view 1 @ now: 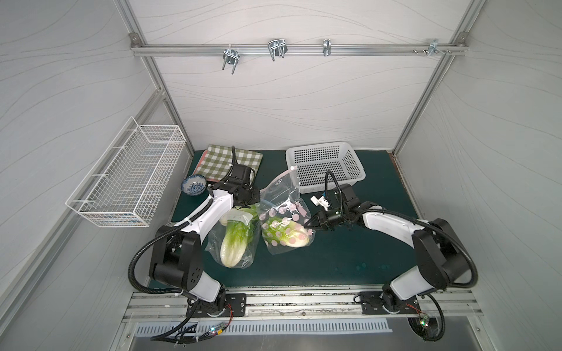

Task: Put the chinese cabbages into a zipper bag and zip it
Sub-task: Place the zipper food storage bag at the center of the board.

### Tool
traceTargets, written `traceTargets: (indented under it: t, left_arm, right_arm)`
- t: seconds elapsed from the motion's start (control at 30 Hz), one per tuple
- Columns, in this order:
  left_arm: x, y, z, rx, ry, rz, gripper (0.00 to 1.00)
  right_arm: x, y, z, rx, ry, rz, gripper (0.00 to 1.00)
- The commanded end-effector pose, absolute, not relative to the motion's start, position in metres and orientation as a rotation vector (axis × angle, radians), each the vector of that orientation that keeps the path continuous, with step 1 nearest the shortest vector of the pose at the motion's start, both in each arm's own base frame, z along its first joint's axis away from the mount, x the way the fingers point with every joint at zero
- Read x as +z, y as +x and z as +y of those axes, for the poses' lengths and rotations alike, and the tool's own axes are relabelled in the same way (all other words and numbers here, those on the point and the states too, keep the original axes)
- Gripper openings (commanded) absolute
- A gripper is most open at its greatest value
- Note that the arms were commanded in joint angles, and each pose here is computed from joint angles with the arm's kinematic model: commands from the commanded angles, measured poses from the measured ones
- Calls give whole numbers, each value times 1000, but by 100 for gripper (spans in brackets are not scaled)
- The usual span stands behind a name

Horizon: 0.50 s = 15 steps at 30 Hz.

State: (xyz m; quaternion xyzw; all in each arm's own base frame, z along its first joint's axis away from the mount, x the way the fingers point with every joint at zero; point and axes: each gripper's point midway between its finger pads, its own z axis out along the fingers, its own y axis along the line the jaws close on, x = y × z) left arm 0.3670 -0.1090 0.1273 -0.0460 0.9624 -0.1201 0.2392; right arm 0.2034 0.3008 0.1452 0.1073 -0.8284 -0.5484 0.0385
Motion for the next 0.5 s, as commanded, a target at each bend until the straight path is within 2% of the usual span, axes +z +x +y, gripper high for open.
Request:
traceTargets:
  t: [0.0,0.07,0.1,0.2,0.23,0.3,0.37,0.47]
  left_arm:
    - [125,354,-109,-326,-154,2674,7]
    - [128,358,-110,-328,-148,2667,15]
    - [131,361,-110,-327,-147,2664,21]
    - [150,367,-108,-304,-128,2640,37]
    - [158,368,-106,-296,-120,2624,40]
    - [175,366,-103,-286,-113,2584,45]
    - [187,362,-102,-298,-101,2555,46]
    - [204,353,-111,-370,-95,2513,48]
  right_arm:
    - [167,181,287,-1711,252,-2402,0]
    - [159,182,282,-1665,231,-2434,0]
    - [149,184,279,-1610,201,-2461,7]
    - [108,200,244,-1179,117,-2776,41]
    - [108,206,233,-1100,130,-2871,46]
    - [121,224,208,-922,187,-3106,53]
    - [136,237,191,-762,252,-3266,56]
    - [162,246,194,-756,399,-3354,57]
